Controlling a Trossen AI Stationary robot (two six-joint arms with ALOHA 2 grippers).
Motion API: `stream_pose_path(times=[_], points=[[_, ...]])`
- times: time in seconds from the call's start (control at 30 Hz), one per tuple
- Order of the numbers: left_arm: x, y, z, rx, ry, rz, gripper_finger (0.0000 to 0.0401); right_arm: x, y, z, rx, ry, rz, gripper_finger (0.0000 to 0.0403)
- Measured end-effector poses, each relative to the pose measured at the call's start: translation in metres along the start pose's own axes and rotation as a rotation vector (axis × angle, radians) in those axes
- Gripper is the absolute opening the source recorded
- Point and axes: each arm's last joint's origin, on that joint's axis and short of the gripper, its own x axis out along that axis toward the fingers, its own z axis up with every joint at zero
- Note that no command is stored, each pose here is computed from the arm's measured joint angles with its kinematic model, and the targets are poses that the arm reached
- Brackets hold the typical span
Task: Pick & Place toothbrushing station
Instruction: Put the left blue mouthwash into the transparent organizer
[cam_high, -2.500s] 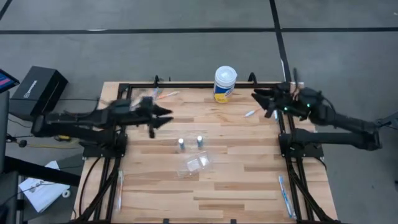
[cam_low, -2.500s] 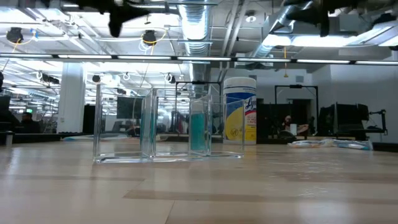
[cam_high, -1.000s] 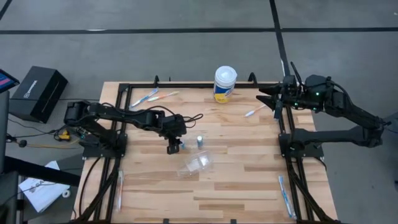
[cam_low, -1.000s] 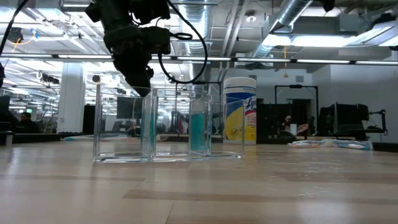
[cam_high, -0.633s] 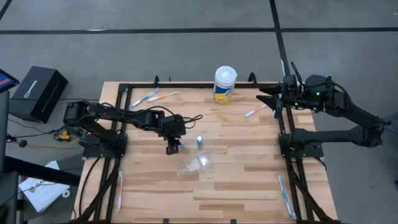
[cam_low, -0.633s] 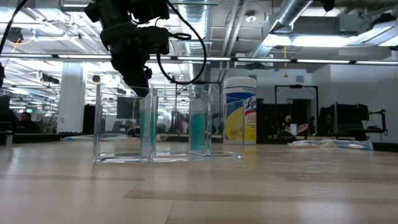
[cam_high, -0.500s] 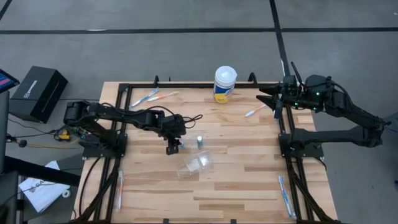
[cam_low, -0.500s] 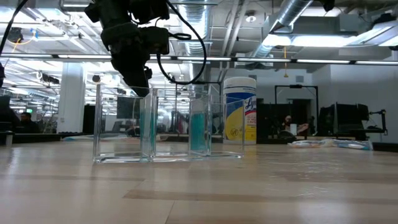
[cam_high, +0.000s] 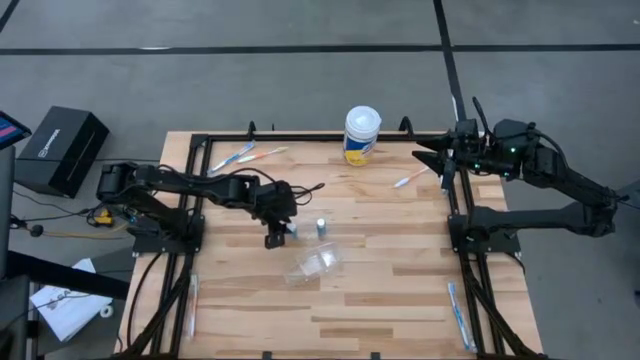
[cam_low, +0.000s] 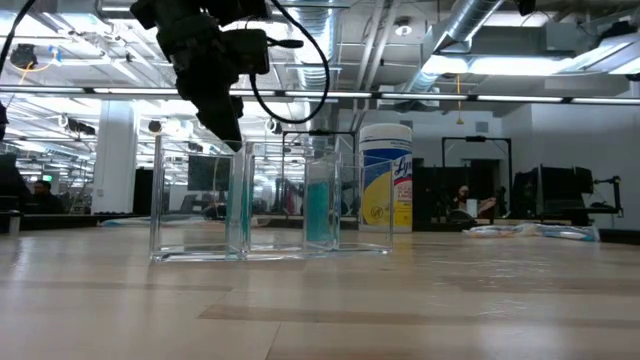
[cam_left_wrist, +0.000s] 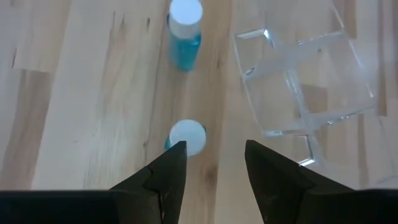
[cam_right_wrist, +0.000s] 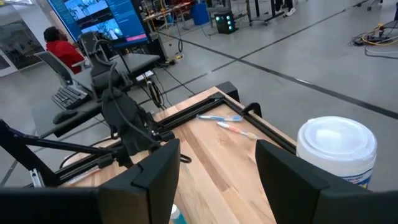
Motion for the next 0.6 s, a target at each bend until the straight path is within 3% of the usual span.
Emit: stream_pose_path(times=[0.6], points=[[0.0025,0.0028,0.0,-0.003,0.007,0.025,0.0159,0.0,-0.0001,0.0,0.0,0.0,-0.001,0.0201]])
